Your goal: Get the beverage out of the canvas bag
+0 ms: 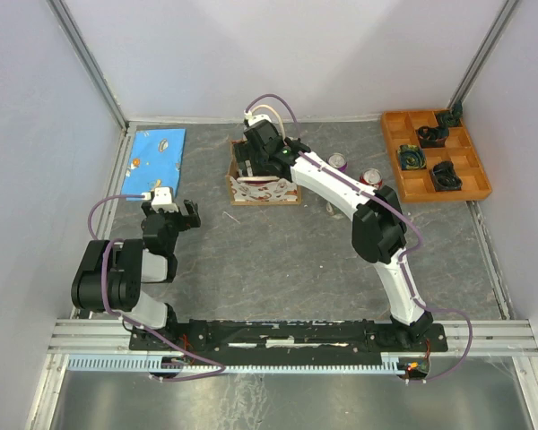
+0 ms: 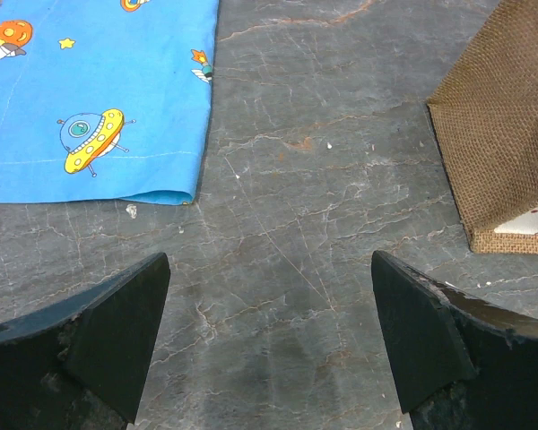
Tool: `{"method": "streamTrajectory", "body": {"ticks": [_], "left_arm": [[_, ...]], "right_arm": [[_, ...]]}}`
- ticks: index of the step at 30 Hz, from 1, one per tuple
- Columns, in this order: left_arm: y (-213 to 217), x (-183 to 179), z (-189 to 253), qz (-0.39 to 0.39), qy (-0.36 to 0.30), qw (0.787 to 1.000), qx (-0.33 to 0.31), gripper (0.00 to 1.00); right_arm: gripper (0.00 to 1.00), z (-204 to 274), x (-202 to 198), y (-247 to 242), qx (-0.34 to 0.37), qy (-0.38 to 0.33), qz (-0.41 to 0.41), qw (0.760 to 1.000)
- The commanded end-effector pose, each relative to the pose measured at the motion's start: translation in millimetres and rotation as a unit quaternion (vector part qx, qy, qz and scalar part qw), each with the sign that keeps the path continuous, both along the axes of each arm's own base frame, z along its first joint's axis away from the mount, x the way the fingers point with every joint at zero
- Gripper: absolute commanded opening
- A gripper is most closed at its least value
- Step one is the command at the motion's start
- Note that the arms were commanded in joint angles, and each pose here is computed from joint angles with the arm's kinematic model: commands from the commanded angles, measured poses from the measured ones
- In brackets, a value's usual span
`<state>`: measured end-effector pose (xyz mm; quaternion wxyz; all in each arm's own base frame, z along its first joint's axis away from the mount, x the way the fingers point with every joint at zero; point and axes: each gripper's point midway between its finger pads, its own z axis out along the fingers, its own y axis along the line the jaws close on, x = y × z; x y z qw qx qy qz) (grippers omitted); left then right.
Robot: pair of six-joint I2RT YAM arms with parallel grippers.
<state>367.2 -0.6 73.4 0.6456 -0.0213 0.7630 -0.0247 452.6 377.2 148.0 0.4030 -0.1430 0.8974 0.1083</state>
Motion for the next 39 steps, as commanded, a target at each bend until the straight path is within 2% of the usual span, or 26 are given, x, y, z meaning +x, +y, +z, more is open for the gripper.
{"method": "streamTrajectory", "body": {"ticks": [1, 11, 27, 34, 39], "left_arm": [[2, 9, 18, -0.001, -0.031, 0.999, 0.022, 0.99], [2, 9, 18, -0.001, -0.031, 0.999, 0.022, 0.99], [2, 9, 18, -0.001, -0.032, 0.999, 0.022, 0.99], [2, 9, 19, -0.001, -0.032, 0.999, 0.022, 0.99], [2, 9, 18, 0.000, -0.031, 0.999, 0.022, 0.99]], "right_arm": [[0.99, 19, -1, 10, 0.010, -0.019, -0.007, 1.000], [0.99, -5, -10, 20, 0.000, 0.019, 0.030, 0.999], [0.87, -53, -12, 30, -0.020, 0.052, 0.065, 0.996], [0.82, -42, -8, 35, -0.012, 0.031, 0.078, 0.996], [0.85, -27, -2, 37, -0.006, 0.007, 0.084, 0.996]]}}
